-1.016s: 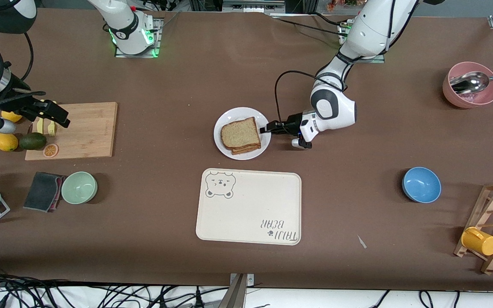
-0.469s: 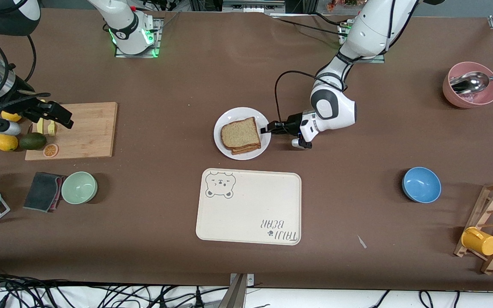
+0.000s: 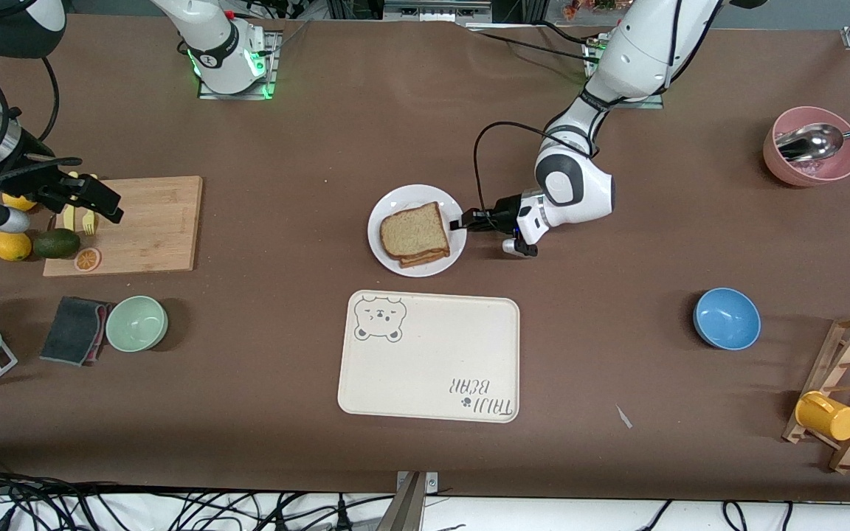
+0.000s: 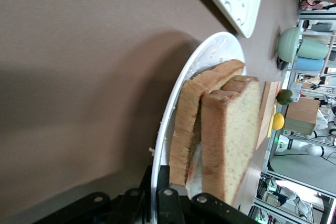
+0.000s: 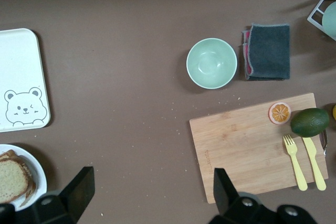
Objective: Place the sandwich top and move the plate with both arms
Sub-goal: 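Slide the plate with the left gripper onto the bear-printed tray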
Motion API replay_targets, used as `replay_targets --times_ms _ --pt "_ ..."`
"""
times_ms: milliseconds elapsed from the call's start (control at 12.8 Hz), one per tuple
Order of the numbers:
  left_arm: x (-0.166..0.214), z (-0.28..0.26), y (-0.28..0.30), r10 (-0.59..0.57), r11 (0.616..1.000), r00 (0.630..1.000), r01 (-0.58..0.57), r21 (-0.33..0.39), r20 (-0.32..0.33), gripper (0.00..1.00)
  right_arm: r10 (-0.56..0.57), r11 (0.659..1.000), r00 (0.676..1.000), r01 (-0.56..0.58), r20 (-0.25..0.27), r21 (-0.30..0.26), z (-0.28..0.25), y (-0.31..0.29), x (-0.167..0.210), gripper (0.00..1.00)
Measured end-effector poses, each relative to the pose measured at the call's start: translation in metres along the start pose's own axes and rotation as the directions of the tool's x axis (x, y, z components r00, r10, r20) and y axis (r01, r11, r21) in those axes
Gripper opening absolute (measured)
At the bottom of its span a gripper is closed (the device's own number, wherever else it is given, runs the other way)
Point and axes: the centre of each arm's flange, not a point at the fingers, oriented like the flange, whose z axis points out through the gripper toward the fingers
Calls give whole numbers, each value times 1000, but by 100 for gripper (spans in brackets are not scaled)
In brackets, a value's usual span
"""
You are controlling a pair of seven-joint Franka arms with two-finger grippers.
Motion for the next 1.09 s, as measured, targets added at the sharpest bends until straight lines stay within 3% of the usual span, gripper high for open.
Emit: replay_targets --times_ms 235,547,1094 --pt "0 0 0 1 1000 1000 -1 0 0 5 -58 998 997 58 44 -9 3 9 -3 100" --pt "6 -2 4 10 1000 1000 -10 -3 -12 4 -120 993 991 121 54 -7 2 10 -4 100" --pt "52 -35 44 61 997 991 -67 -50 -118 4 -123 992 990 124 74 3 5 9 -5 100"
